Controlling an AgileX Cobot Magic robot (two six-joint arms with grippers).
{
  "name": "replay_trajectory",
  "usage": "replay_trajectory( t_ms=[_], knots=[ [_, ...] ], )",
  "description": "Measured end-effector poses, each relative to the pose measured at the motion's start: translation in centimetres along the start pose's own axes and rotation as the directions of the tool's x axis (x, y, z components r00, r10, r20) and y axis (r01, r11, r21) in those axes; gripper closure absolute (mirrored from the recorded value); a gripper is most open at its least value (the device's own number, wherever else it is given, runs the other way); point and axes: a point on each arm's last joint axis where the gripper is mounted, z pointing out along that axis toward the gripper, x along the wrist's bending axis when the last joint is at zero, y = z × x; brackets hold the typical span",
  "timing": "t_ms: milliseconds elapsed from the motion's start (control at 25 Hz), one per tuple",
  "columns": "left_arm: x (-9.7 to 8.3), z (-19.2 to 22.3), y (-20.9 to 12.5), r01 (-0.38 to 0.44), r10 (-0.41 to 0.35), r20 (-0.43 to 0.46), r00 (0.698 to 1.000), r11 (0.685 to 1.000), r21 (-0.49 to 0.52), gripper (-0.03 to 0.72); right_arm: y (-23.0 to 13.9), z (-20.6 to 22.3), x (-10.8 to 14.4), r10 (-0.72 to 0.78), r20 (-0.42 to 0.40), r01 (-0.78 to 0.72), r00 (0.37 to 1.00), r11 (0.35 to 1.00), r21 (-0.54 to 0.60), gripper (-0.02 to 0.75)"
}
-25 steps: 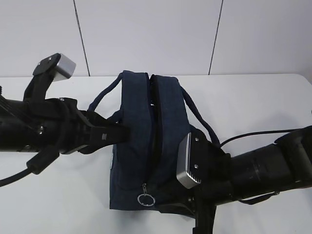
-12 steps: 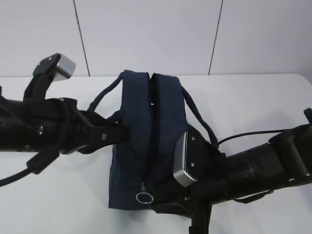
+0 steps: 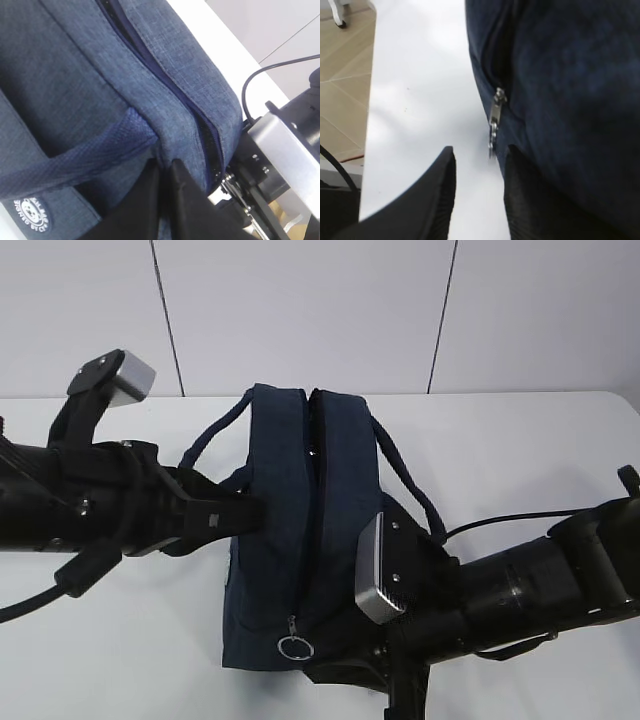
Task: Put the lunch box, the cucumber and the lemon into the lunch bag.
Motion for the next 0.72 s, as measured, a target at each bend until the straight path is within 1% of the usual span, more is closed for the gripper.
replay_trajectory(
  t_ms=[160, 320, 640, 720],
  knots=[
    [0.0, 0.0, 0.0, 0.000, 0.000, 0.000, 1.000, 1.000, 0.000, 0.686, 0.2, 0.0, 0.1, 0.000, -0.017, 0.000, 1.000, 1.000, -0.023, 0.496],
    [0.0, 0.0, 0.0, 0.000, 0.000, 0.000, 1.000, 1.000, 0.001, 0.686, -0.1, 0.1, 0.0, -0.001, 0.003, 0.001, 1.000, 1.000, 0.010, 0.496],
    [0.0, 0.0, 0.0, 0.000, 0.000, -0.003, 1.000, 1.000, 0.000, 0.686, 0.7, 0.6, -0.4, -0.034, 0.011, 0.034, 0.999, 0.999, 0.010, 0.496],
    [0.1, 0.0, 0.0, 0.001, -0.001, -0.005, 1.000, 1.000, 0.000, 0.686, 0.9, 0.9, -0.4, -0.048, 0.017, 0.047, 0.999, 0.999, 0.025, 0.496]
  ],
)
